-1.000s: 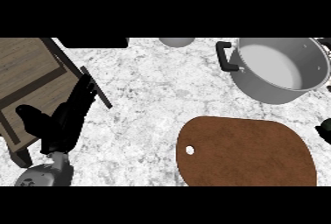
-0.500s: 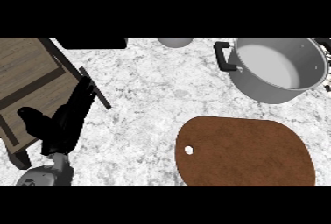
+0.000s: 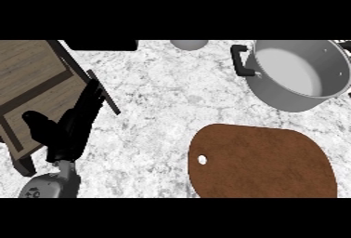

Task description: Pick the squash from the cutting board and place it in the pot

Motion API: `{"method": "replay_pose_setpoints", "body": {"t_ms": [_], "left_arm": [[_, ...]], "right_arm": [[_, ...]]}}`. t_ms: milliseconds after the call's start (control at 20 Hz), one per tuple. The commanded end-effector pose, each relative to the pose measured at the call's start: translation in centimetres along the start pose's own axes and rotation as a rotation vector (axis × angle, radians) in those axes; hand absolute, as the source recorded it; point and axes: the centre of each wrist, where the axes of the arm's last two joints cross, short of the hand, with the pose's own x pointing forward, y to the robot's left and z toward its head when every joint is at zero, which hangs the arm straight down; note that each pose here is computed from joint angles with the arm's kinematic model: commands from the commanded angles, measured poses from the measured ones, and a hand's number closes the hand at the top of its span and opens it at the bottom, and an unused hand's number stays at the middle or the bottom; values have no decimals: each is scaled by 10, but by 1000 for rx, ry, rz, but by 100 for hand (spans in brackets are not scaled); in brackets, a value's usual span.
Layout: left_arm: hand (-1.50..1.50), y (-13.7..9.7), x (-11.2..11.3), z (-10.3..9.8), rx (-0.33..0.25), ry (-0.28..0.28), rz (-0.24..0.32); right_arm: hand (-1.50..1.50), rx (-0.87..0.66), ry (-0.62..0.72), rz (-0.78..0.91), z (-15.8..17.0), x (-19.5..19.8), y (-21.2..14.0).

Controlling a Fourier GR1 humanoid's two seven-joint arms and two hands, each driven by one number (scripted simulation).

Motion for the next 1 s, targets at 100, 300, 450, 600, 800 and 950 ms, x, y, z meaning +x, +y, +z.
{"method": "replay_pose_setpoints", "body": {"t_ms": [100,300,450,600,800,950], "left_arm": [[0,-6,8,-5,-17,-8,6],[0,-15,-1,6,-16,-1,-14],[0,2,20,-4,-10,1,-8],[0,-6,6,0,-7,-12,-4],[0,-5,18,7,-19,1,-8],[0,-8,-1,-2,-19,-6,-6]], "right_arm": [[150,34,47,-40,-40,23,15],[150,26,87,-24,-69,36,41],[150,79,109,-4,-84,27,51],[150,106,113,-14,-102,45,72],[150,151,80,31,-108,17,101],[150,251,179,-76,-110,21,138]]}}
